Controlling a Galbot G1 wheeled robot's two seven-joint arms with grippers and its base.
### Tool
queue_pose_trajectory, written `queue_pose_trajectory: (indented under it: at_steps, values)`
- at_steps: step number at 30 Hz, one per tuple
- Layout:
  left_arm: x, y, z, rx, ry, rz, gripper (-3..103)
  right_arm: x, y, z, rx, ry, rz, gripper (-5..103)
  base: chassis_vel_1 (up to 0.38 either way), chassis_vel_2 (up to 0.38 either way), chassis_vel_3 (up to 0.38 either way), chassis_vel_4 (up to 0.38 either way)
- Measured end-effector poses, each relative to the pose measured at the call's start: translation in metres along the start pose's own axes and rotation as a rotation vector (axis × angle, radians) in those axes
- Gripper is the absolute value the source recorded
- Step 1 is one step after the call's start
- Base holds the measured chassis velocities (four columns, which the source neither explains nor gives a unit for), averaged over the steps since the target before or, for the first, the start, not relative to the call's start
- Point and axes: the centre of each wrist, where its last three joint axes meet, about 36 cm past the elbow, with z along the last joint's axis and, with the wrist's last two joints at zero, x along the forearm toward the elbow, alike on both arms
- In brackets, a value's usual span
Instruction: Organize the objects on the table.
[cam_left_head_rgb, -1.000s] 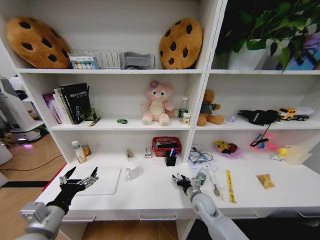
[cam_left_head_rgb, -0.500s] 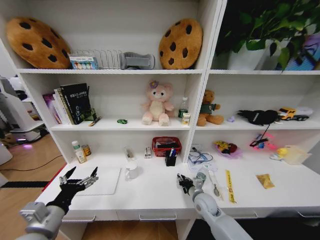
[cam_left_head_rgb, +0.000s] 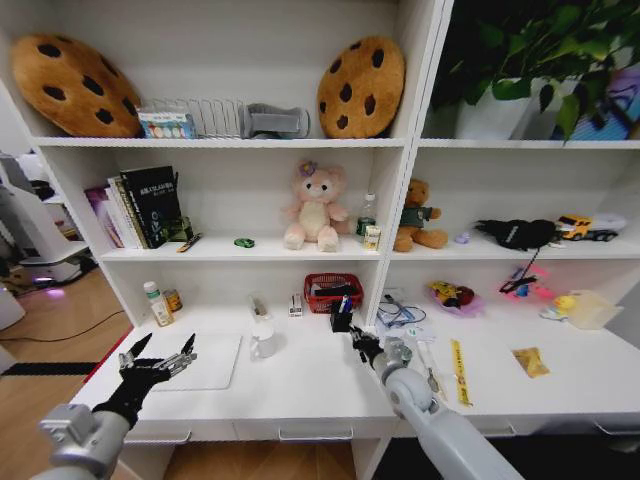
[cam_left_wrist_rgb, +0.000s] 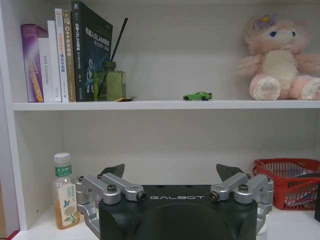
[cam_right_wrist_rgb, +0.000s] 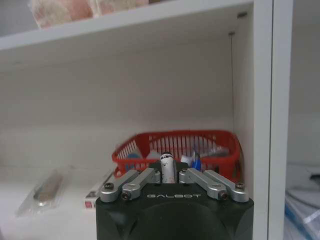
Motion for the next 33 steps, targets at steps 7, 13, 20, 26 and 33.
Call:
queue_pose_trajectory:
  at_steps: [7,13,20,26,33]
  values:
    - [0.000,0.000,0.000,0.000,0.000,0.000,100,-0.057,0.000,-0.013,0.011,-0.150,-0.006,12,0.000,0.000,0.000,0.000]
    - [0.000,0.000,0.000,0.000,0.000,0.000,100,-0.090,0.009,-0.016,0.002,-0.204,-0.007,12,0.000,0.000,0.000,0.000]
    - [0.000,0.000,0.000,0.000,0.000,0.000,100,-0.106,0.009,-0.013,0.032,-0.228,0.000,12,0.000,0.000,0.000,0.000]
    - [0.000,0.000,0.000,0.000,0.000,0.000,100,-0.113,0.008,-0.009,0.045,-0.223,0.023,12,0.000,0.000,0.000,0.000]
    - [0.000,0.000,0.000,0.000,0.000,0.000,100,-0.117,0.001,-0.006,0.075,-0.220,0.066,12,0.000,0.000,0.000,0.000]
